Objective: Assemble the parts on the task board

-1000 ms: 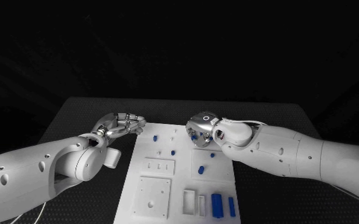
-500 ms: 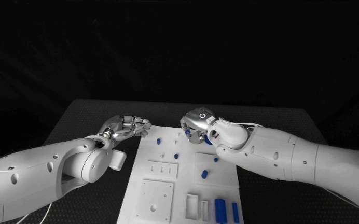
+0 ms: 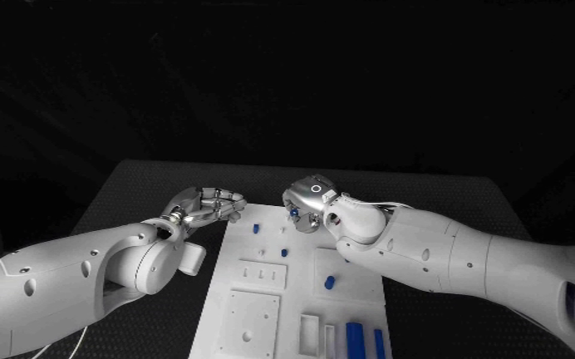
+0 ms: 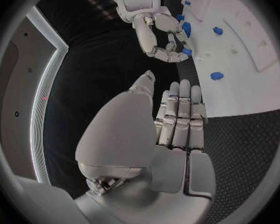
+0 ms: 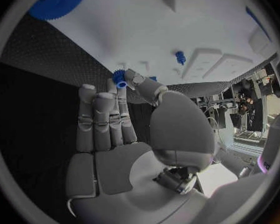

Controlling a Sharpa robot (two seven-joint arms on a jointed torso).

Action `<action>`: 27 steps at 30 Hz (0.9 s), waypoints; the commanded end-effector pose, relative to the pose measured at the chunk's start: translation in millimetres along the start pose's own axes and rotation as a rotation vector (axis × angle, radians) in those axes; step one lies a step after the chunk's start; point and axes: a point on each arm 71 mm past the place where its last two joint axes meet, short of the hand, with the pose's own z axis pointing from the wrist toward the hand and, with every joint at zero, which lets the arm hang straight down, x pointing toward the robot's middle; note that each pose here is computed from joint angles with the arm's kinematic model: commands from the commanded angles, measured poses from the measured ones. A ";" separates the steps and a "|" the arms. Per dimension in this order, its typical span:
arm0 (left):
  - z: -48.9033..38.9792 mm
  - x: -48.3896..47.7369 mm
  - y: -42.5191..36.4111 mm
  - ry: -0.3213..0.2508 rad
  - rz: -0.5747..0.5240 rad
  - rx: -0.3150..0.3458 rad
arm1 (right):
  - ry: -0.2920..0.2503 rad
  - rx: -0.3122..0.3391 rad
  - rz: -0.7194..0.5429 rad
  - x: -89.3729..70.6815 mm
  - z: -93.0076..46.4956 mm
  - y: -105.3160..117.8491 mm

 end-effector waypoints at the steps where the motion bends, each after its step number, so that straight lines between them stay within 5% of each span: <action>1: -0.1 2.8 -1.9 0.013 0.000 0.009 | -0.015 -0.009 -0.015 -0.3 1.4 3.0; 27: 0.2 5.1 -10.2 0.018 0.000 0.025 | 0.004 -0.002 -0.027 8.7 8.7 2.7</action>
